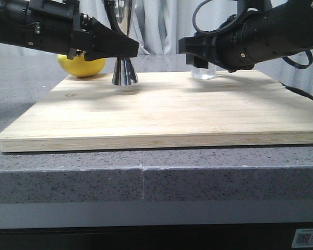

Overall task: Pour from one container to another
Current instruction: 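Close the right gripper on the glass beaker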

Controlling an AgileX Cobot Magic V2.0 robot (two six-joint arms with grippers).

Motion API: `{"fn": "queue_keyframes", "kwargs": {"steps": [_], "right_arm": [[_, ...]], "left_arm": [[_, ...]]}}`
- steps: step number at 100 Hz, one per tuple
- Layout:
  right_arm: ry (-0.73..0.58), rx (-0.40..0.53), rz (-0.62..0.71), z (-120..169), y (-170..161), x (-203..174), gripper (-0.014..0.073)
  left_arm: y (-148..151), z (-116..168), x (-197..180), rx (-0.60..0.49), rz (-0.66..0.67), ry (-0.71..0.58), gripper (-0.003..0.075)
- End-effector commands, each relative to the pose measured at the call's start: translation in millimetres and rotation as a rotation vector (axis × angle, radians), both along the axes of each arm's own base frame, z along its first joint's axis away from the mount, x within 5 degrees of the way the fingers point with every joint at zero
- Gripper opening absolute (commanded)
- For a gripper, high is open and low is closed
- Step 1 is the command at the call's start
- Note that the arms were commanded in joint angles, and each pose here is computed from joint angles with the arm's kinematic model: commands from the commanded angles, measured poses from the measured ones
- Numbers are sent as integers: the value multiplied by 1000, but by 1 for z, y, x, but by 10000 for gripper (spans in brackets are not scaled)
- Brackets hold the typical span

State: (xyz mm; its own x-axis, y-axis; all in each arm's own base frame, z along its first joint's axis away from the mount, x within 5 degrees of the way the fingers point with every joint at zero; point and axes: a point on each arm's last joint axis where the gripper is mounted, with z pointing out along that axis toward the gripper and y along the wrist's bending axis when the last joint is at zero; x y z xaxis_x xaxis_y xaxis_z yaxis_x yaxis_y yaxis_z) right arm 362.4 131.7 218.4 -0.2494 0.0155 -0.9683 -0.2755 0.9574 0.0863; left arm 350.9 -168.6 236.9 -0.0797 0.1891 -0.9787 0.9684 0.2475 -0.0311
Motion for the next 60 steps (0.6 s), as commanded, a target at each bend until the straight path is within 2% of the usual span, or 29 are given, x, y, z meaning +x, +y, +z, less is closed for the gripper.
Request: {"fn": "queue_keyframes", "kwargs": {"steps": [1,60], "right_arm": [[-156,35,-1,34,-1,2,384],[-153,32,1,33,-1,2,384]], "left_arm": [[0,33,-3,-115,-12,-61,8],[0,33,-3,-115,-12,-61,8]]}}
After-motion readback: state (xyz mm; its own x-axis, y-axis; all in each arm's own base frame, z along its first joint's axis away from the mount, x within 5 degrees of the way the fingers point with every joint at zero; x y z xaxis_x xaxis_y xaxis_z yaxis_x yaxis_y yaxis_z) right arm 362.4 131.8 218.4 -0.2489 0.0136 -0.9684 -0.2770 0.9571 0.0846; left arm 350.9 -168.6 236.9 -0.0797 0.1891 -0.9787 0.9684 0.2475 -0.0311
